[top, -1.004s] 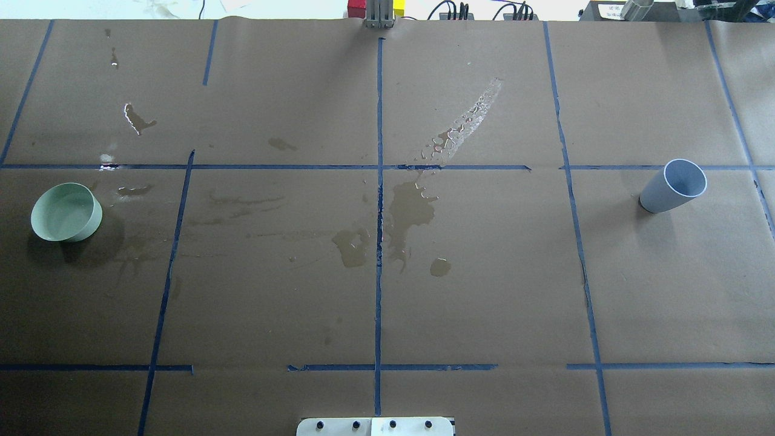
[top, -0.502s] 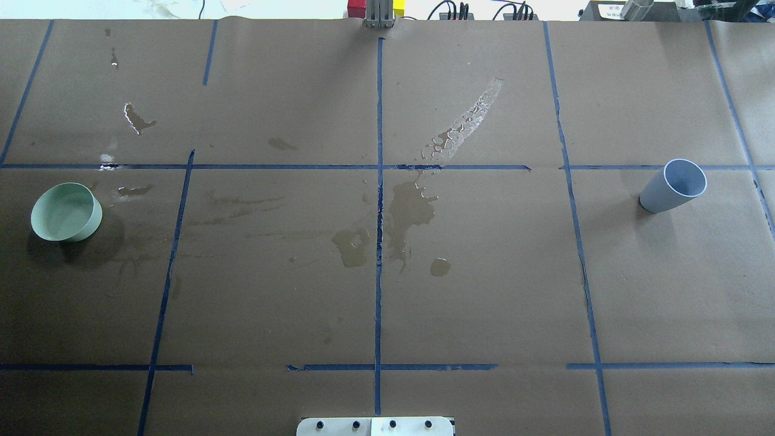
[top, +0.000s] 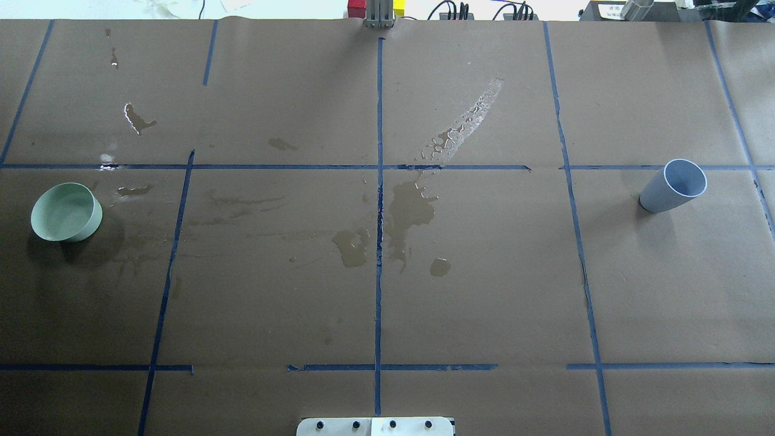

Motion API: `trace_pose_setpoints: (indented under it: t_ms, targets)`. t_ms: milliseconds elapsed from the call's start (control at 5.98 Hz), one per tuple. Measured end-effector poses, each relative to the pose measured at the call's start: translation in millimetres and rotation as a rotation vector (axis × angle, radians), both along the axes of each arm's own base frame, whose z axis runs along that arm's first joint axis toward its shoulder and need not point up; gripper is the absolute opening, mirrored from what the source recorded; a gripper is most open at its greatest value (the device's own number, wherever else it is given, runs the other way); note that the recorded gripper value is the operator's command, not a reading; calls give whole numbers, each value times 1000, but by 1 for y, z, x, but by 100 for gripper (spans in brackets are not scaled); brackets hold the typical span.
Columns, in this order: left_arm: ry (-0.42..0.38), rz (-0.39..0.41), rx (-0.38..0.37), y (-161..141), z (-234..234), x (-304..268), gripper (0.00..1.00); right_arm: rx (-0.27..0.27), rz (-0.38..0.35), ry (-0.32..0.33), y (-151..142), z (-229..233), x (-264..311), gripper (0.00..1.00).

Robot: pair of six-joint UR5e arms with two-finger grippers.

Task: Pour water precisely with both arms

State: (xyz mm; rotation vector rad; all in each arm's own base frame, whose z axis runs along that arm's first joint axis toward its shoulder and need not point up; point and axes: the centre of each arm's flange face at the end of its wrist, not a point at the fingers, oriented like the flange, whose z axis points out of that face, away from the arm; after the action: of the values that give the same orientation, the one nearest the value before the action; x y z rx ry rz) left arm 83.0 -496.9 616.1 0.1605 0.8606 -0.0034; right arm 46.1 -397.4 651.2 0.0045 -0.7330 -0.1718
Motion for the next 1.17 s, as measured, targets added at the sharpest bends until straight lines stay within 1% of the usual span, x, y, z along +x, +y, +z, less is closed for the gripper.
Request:
trace_pose_setpoints:
  t_ms: [167, 335, 502, 669, 837, 1004, 1171]
  targets:
    - [60, -68, -47, 8, 11, 41, 100, 0, 0, 0, 0, 0, 0, 100]
    - [79, -118, -86, 18, 19, 81, 99, 0, 0, 0, 0, 0, 0, 100]
    - [75, -140, -99, 26, 20, 113, 77, 0, -1, 0, 0, 0, 0, 100]
    - [76, -141, -103, 30, 19, 126, 8, 0, -1, 0, 0, 0, 0, 100]
    - [82, -128, -115, 34, 19, 130, 3, 0, 0, 0, 0, 0, 0, 100]
    - [99, -104, -133, 38, 19, 131, 0, 1, 1, 0, 0, -1, 0, 100]
    - [116, -83, -144, 40, 16, 132, 0, 2, 2, 0, 0, -1, 0, 100]
